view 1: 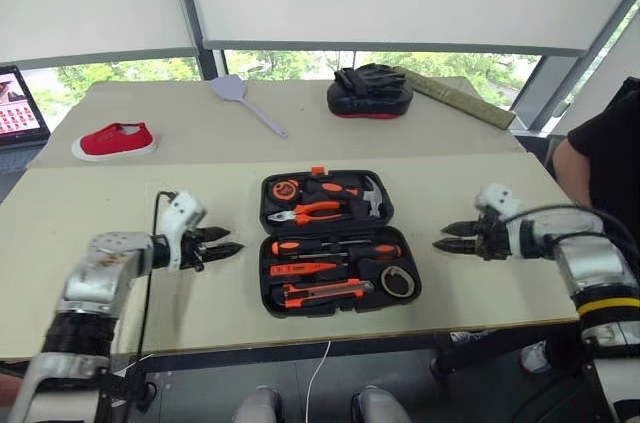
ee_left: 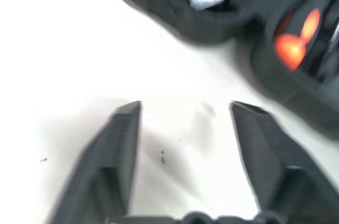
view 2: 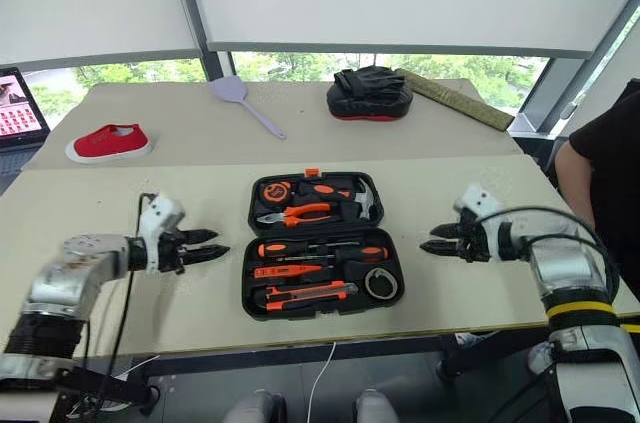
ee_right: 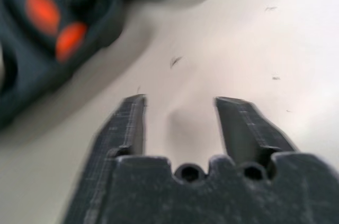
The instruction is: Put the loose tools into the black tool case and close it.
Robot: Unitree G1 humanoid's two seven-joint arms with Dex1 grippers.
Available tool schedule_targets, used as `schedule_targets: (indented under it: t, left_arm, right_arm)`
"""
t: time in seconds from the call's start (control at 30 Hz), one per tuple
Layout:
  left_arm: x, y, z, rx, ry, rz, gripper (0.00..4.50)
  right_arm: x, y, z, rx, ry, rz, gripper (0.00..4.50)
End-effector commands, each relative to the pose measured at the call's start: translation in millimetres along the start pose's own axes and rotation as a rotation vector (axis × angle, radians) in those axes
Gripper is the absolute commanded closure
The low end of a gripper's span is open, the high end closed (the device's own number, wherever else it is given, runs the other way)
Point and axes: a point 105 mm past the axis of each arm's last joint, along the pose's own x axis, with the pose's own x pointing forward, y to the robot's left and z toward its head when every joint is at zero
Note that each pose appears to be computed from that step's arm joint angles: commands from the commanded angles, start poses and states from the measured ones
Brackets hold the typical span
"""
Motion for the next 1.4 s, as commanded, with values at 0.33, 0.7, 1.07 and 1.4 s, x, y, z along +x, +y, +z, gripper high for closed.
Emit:
schedule_targets:
  t: [0.33, 0.7, 1.07, 1.4]
  left_arm:
    - [50.2, 2.9, 47.4, -0.241, 0.052, 0.178, 0.0]
    - [65.1, 0.6, 46.5, -0.283, 0.056, 0.183, 0.26]
    - [66.7, 1.0, 39.1, -0.368, -0.001, 0.165, 4.05]
    - [24.4, -6.7, 79.7, -0.203, -0.596, 0.043, 4.5]
  right_arm:
    - [36.8, -3.2, 48.0, 0.257, 0.096, -0.137, 0.02]
    - [61.8, -4.5, 33.8, 0.262, 0.159, -0.124, 0.0]
    - [77.2, -3.0, 23.1, 0.267, 0.195, -0.137, 3.56]
    - [52.3, -12.3, 89.7, 0.146, -0.278, -0.098, 4.48]
